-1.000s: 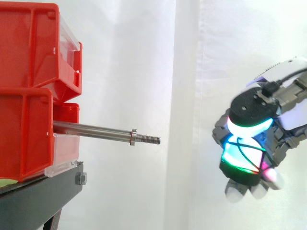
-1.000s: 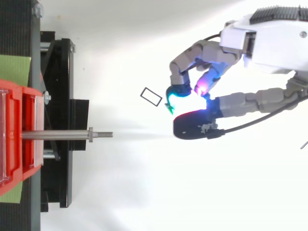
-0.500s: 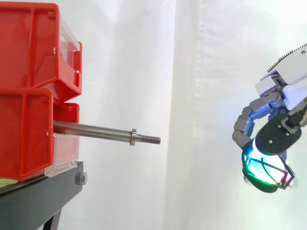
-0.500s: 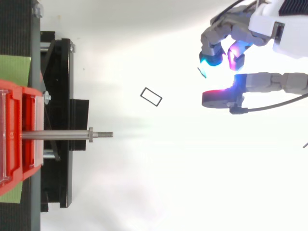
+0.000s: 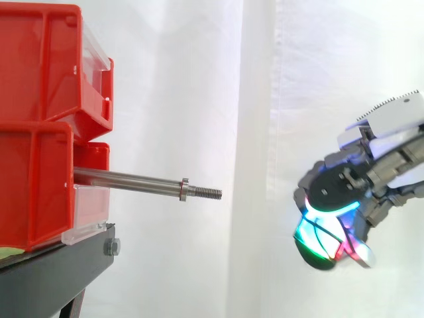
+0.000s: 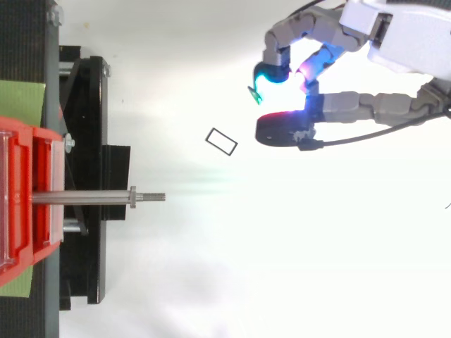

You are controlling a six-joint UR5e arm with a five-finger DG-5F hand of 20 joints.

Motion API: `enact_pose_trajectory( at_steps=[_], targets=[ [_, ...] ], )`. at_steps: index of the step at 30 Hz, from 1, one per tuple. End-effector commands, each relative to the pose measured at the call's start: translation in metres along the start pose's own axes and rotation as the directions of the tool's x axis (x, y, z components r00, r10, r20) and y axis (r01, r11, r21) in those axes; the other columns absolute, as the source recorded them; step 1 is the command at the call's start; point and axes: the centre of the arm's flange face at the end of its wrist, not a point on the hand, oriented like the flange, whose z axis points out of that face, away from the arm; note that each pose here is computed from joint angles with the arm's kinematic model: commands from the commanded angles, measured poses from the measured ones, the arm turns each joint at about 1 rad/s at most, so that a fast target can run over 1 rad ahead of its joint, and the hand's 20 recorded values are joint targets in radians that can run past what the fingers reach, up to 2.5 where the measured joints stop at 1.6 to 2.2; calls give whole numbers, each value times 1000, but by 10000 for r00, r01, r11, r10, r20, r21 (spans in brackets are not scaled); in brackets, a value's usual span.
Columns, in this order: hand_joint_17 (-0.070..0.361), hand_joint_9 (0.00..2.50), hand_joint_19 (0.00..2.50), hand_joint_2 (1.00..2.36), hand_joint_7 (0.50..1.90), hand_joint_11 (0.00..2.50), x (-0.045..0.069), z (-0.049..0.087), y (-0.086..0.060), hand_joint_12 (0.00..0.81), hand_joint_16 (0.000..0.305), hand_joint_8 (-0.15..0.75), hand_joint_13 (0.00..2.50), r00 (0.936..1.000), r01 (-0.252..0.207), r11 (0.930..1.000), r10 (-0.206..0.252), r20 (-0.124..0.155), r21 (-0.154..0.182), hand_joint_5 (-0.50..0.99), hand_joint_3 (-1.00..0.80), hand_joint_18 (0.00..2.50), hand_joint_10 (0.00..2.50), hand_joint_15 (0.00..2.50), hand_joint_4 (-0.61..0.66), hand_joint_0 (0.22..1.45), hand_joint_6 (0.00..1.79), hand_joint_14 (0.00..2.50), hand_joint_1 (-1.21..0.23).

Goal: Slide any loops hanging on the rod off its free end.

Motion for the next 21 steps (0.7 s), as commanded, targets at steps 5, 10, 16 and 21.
enact_pose_trajectory(
  at_steps=[5, 10, 16, 21],
  targets=[
    [104, 1001, 340, 1020, 1007, 828, 1, 3, 3, 331, 46, 241, 461, 9658, -2590, 9655, 2593, 70, -272, -144, -181, 434, 27, 214, 16, 559, 866, 8, -597],
    [106, 952, 330, 1023, 925, 820, 1, 3, 3, 331, 47, 245, 459, 9636, -2671, 9633, 2674, 73, -285, -169, -120, 453, 28, 211, 19, 572, 906, 8, -714],
    [105, 950, 330, 1020, 971, 821, 1, 3, 4, 328, 47, 241, 468, 9637, -2667, 9633, 2669, 61, -293, -171, -226, 470, 28, 210, 8, 605, 907, 8, -744],
    [104, 966, 339, 1013, 974, 809, 1, 3, 4, 327, 46, 248, 465, 9637, -2667, 9633, 2669, 61, -293, -161, -329, 462, 26, 212, 112, 585, 920, 8, -663]
  ],
)
